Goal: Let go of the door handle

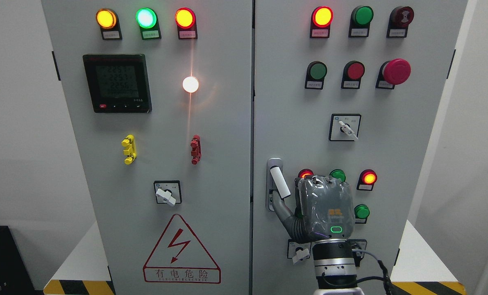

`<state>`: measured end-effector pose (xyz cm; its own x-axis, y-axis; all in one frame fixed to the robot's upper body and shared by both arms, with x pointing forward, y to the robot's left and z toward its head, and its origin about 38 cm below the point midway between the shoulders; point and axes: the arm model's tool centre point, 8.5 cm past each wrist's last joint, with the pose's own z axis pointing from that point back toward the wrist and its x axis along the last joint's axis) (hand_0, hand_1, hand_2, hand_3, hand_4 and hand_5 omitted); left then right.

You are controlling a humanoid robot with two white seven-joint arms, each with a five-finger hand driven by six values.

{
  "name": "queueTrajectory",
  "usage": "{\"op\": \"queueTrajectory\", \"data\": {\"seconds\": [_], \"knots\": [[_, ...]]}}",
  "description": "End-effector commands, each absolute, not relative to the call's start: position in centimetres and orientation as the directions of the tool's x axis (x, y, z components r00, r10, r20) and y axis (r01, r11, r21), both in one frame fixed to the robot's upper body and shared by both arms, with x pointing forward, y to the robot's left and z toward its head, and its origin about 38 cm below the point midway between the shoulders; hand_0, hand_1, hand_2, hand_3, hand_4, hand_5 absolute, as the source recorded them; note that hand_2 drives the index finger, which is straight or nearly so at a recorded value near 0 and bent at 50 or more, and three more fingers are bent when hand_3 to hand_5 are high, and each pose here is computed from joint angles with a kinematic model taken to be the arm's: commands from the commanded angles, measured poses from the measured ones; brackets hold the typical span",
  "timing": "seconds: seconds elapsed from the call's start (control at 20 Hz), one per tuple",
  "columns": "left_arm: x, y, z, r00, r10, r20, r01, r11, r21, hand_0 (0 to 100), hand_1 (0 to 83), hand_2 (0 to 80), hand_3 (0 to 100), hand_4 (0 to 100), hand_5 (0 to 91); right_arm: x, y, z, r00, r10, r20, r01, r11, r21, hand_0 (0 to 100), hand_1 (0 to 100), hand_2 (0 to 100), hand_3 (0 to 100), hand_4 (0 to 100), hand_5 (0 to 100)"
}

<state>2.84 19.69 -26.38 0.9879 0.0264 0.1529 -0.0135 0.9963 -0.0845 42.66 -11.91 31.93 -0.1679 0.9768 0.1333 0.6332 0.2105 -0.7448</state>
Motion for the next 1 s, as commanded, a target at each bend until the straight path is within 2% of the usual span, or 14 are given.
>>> {"op": "queueTrajectory", "data": {"seconds": [0.0,0.95], "knots": [[2.25,19.69,-26.4,0.989,0.027,0.144,-0.015,0.996,-0.084,12,55.6,0.0,0,0,0.0,42.72,-12.26,31.98,-0.16,0.977,0.137,0.634,0.208,-0.744,48,46,97,100,100,100],[2.25,19.69,-26.4,0.989,0.027,0.144,-0.015,0.996,-0.084,12,55.6,0.0,0,0,0.0,42.69,-12.66,32.24,-0.153,0.978,0.144,0.642,0.209,-0.738,49,47,96,100,100,100]]}}
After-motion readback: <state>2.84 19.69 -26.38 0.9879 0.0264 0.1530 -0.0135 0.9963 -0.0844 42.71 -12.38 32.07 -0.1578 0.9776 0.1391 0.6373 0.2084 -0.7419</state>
